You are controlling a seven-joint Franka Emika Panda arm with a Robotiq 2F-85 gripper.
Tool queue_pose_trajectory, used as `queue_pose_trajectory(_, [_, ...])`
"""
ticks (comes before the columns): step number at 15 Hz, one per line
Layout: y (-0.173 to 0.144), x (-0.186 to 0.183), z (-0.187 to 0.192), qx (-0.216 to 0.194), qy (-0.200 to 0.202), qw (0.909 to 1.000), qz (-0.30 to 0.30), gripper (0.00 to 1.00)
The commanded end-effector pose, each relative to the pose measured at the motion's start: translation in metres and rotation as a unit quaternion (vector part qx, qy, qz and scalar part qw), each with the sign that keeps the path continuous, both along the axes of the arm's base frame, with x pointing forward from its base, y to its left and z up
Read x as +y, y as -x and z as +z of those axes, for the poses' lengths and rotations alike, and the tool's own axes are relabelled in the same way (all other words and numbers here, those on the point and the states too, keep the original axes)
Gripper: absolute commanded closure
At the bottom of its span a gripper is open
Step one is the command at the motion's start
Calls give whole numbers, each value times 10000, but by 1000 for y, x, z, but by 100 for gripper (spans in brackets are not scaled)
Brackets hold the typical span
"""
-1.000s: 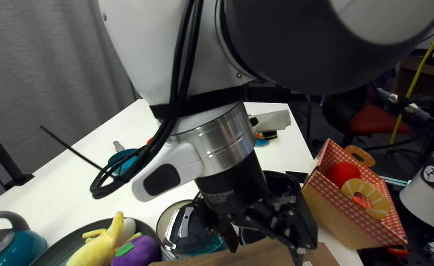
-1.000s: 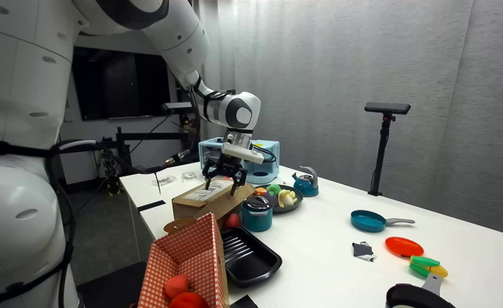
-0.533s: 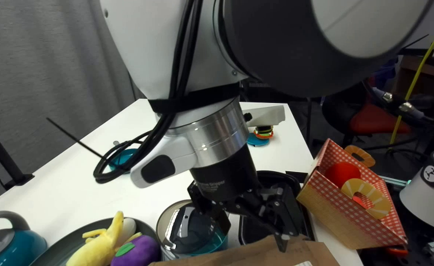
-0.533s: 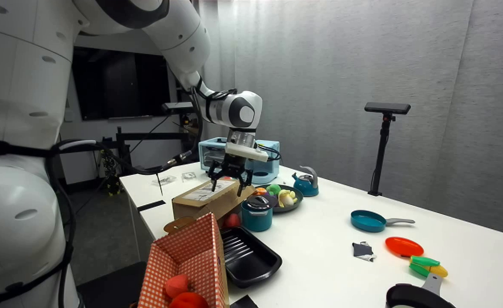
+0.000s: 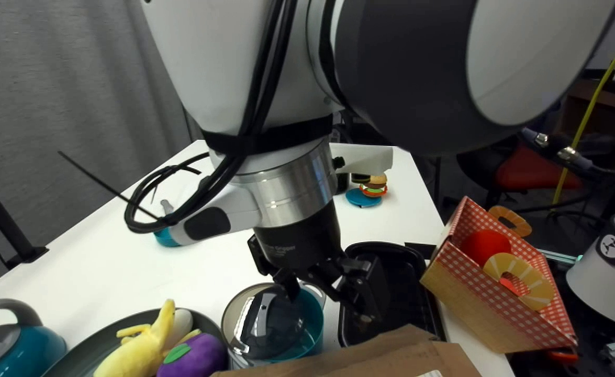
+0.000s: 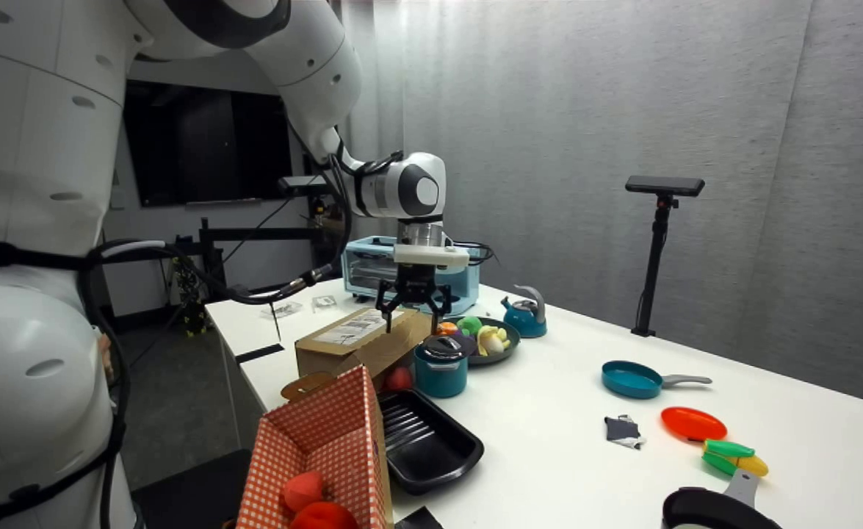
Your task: Remove the lid from the blue pot and place it on the black tray
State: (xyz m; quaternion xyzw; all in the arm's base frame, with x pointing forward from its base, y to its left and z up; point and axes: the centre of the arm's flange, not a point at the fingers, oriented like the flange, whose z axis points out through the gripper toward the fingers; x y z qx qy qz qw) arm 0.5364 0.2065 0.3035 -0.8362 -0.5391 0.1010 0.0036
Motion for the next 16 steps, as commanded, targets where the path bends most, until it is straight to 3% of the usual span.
queue_pose_trajectory(1, [-4,0,4,-357,286,9989,-79,0])
queue_pose_trajectory(5, [-7,-1,5,-625,408,9971,-144,0])
queue_pose_trajectory(6, [-55,-16,-53,-640,429,9969,-182,0])
queue_pose_trajectory(8, [-70,-22,-68,-570,351,9975,-223,0])
queue_pose_trajectory(9, [-30,-19,-33,-604,364,9974,-155,0])
queue_pose_trajectory(11, [-46,-30,-65,-511,355,9977,-259,0])
queue_pose_trajectory(16, [-56,-29,-65,-566,322,9975,-281,0])
